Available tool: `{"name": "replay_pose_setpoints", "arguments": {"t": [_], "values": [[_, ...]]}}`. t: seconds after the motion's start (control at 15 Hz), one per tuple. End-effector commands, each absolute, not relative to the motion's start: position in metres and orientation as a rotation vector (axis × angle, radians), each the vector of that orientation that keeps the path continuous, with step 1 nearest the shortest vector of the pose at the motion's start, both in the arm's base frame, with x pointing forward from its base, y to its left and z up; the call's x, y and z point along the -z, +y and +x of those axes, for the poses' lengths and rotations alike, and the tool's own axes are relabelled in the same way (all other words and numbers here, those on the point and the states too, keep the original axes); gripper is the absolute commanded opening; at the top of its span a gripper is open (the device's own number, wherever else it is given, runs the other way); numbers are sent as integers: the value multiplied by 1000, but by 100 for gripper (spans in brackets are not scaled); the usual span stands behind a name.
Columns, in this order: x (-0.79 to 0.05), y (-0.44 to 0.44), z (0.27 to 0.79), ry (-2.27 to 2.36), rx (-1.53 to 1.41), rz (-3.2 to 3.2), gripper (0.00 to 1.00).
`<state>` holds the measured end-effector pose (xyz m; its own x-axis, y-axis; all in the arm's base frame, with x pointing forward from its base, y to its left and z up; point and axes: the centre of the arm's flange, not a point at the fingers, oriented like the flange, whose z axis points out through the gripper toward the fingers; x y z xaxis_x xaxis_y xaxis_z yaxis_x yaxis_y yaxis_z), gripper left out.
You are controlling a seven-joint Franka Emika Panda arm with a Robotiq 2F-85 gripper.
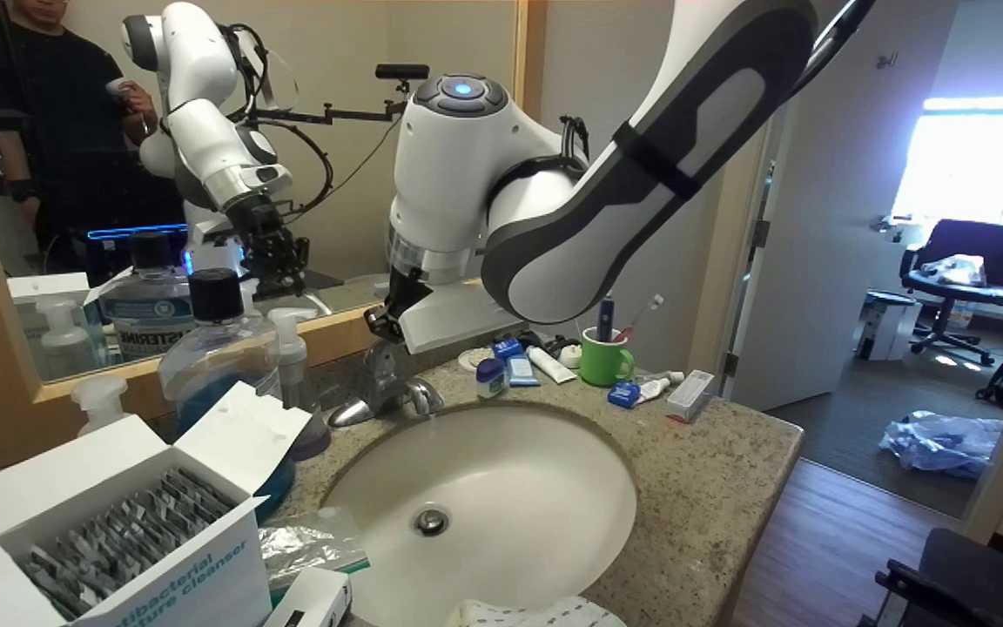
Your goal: Open the faucet
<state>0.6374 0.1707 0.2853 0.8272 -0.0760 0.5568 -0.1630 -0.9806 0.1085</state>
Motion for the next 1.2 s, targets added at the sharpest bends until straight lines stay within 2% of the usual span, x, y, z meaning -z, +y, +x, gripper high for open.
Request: {"name": "replay_pose_setpoints", "arguments": {"t": [0.0, 0.53, 1.13], "values": [[-310, 170, 644, -189, -992, 2845, 0], [-328, 171, 647, -183, -1015, 2842, 0], [-306, 160, 595, -154, -550, 2864, 0]]}}
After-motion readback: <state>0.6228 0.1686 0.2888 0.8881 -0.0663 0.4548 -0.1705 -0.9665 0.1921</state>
